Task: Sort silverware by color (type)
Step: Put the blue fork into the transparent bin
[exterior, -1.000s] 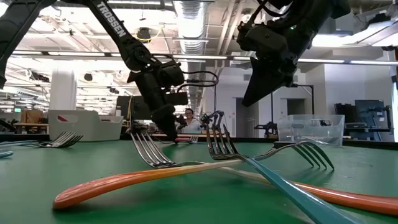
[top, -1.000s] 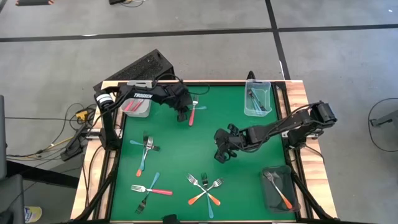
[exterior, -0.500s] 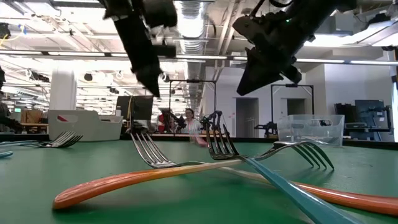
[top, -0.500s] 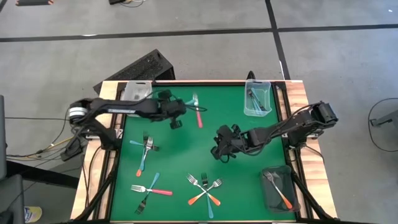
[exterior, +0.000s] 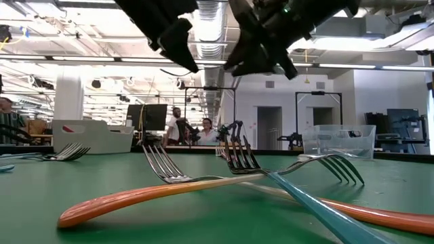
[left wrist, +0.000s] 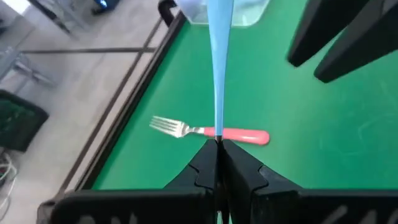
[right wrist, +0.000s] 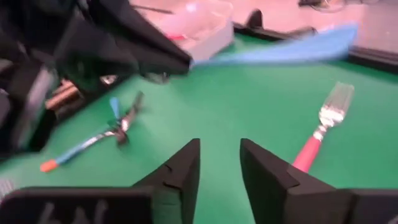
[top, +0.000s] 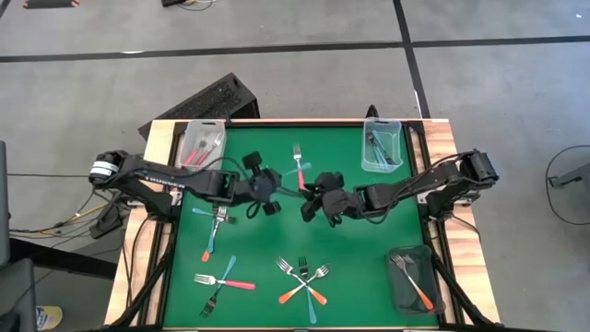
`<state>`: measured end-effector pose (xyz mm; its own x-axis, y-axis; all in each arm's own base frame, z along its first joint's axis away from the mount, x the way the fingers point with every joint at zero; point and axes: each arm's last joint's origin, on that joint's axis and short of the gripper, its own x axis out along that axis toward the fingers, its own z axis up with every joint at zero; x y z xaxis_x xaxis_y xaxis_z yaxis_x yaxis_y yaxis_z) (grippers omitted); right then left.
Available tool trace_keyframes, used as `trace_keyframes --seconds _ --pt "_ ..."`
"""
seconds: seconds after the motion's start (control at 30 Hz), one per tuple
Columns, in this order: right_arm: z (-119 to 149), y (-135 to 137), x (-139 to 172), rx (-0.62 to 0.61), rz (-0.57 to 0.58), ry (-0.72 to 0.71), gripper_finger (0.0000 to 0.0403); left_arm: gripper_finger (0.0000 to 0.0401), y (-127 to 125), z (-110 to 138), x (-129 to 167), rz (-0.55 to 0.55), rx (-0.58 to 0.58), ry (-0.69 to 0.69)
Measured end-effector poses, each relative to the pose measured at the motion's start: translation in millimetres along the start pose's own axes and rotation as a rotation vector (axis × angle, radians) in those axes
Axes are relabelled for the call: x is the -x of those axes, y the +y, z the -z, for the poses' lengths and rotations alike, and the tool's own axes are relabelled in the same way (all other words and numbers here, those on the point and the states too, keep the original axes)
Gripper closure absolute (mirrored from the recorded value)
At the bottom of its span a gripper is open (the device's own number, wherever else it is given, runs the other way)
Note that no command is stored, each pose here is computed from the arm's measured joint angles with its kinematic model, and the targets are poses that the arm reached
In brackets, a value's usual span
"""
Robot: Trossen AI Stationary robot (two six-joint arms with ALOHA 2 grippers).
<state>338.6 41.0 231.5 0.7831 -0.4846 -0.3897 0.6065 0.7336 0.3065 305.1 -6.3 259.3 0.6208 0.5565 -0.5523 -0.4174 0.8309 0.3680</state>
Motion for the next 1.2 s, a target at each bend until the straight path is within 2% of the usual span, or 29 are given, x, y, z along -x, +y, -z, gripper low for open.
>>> trace_keyframes --seconds 0.23,0.4,0.53,0.73,0.87,1.0,1.2 --pt "-13.2 5.2 -1.6 -0.054 -0.061 -0.1 0.0212 0.0401 -22.2 0.7 8.4 -0.02 0.075 -0.168" --pt "-21.8 7.2 -1.6 -0.058 -0.07 -0.178 0.0215 0.0401 -31.5 1.9 14.0 0.002 0.071 -0.217" --pt "-24.1 4.8 -4.1 -0.061 -0.076 -0.176 0.0255 0.0401 -34.6 2.8 17.5 -0.027 0.06 -0.223" --pt "-24.5 6.8 -3.2 -0.002 -0.104 -0.169 0.0377 0.04 -35.9 3.5 17.5 0.007 0.046 -0.218" --pt "-23.3 5.7 -3.7 0.077 -0.088 -0.16 0.0385 0.0387 -34.7 3.3 15.3 0.047 0.055 -0.212" --pt "-26.5 -13.5 -2.5 0.21 0.067 -0.038 0.0387 0.0365 -34.7 8.4 14.7 0.056 0.035 -0.167" --pt "-70.5 -60.5 31.3 0.311 0.348 0.16 0.0388 0.0329 -34.7 28.5 10.0 0.031 0.067 -0.055"
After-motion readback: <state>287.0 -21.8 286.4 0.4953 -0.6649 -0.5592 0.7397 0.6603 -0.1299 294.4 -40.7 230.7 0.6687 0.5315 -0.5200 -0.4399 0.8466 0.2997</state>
